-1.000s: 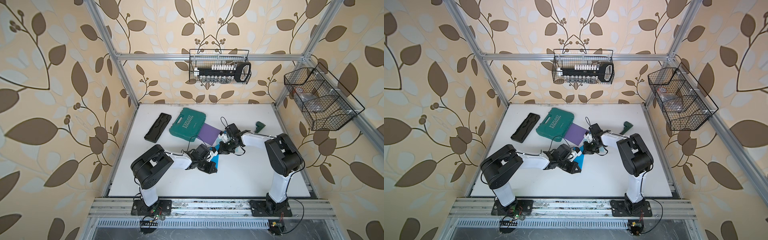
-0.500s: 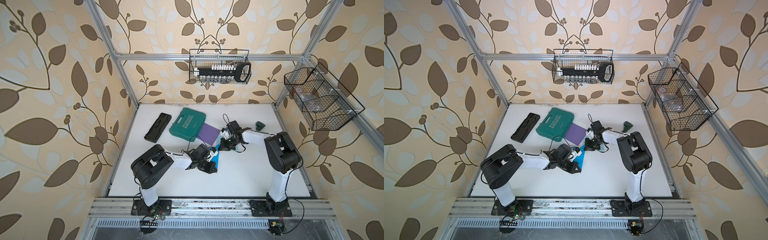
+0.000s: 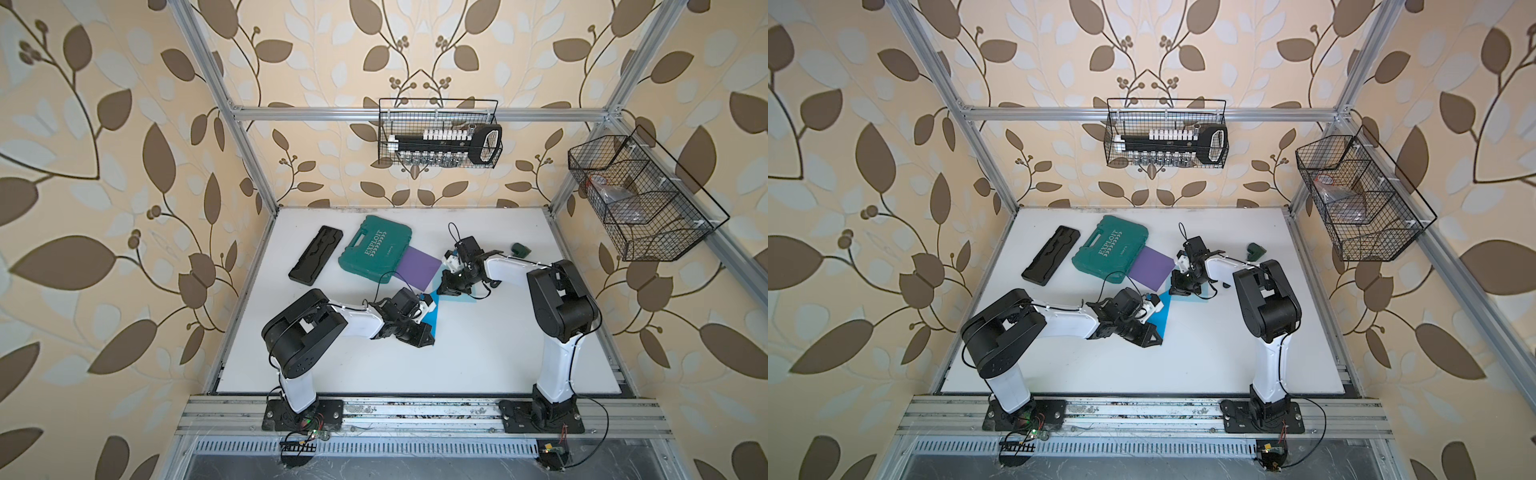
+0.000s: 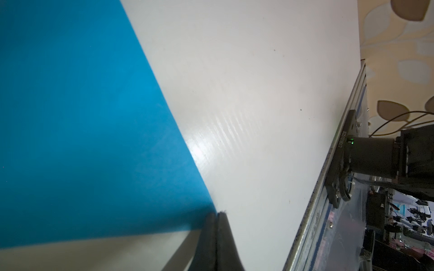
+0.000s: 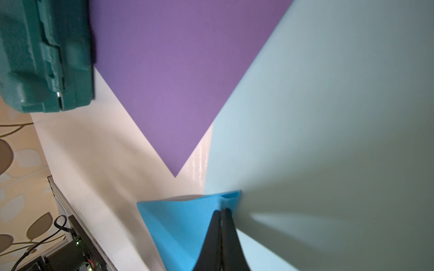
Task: Fold the square paper diagonally
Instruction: Place the paper at the center of the board, then move the paper to the center of the board.
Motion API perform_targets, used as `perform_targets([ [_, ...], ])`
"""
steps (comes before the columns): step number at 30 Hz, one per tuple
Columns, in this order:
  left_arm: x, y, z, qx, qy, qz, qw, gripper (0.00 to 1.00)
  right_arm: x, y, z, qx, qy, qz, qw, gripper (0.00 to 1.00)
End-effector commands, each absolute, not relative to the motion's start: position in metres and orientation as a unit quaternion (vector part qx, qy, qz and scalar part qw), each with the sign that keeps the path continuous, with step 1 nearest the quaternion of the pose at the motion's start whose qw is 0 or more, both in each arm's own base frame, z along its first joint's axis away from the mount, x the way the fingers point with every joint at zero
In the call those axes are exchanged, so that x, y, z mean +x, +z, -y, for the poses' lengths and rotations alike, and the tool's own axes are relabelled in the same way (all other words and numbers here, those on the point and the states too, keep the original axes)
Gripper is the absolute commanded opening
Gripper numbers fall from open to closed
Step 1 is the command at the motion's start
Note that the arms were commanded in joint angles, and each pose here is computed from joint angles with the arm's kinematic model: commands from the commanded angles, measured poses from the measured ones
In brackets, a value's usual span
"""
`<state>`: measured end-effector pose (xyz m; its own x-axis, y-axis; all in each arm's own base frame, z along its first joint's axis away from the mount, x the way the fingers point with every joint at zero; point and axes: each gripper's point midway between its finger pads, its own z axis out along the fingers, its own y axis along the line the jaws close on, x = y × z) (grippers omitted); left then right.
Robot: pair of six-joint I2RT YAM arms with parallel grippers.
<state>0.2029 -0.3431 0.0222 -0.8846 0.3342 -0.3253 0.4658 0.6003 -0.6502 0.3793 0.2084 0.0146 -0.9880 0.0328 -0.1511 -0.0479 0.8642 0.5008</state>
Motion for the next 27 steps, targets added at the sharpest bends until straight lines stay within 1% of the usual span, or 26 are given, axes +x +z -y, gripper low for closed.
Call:
perform_targets([
  [1,0.192,0.003,0.330,0.225,-0.351,-0.907,0.058,0.00,0.389,-0.003,-0.186,0.024,0.208,-0.975,0.079,0.00],
  [4,0.191,0.001,0.329,0.224,-0.349,-0.908,0.056,0.00,0.395,0.001,-0.188,0.021,0.214,-0.973,0.087,0.00],
  [6,0.191,0.001,0.328,0.223,-0.347,-0.909,0.057,0.00,0.400,0.013,-0.195,0.008,0.234,-0.966,0.104,0.00],
  [10,0.193,0.003,0.323,0.216,-0.338,-0.914,0.066,0.00,0.405,0.054,-0.199,-0.012,0.261,-0.952,0.161,0.00],
  [13,0.193,0.005,0.317,0.207,-0.330,-0.918,0.074,0.00,0.397,0.074,-0.194,-0.013,0.260,-0.948,0.183,0.00],
  [21,0.203,0.004,0.285,0.147,-0.294,-0.939,0.096,0.00,0.361,0.081,-0.170,0.002,0.248,-0.951,0.183,0.00],
  [27,0.220,0.005,0.241,0.071,-0.268,-0.954,0.111,0.00,0.352,0.079,-0.152,0.021,0.248,-0.951,0.181,0.00],
])
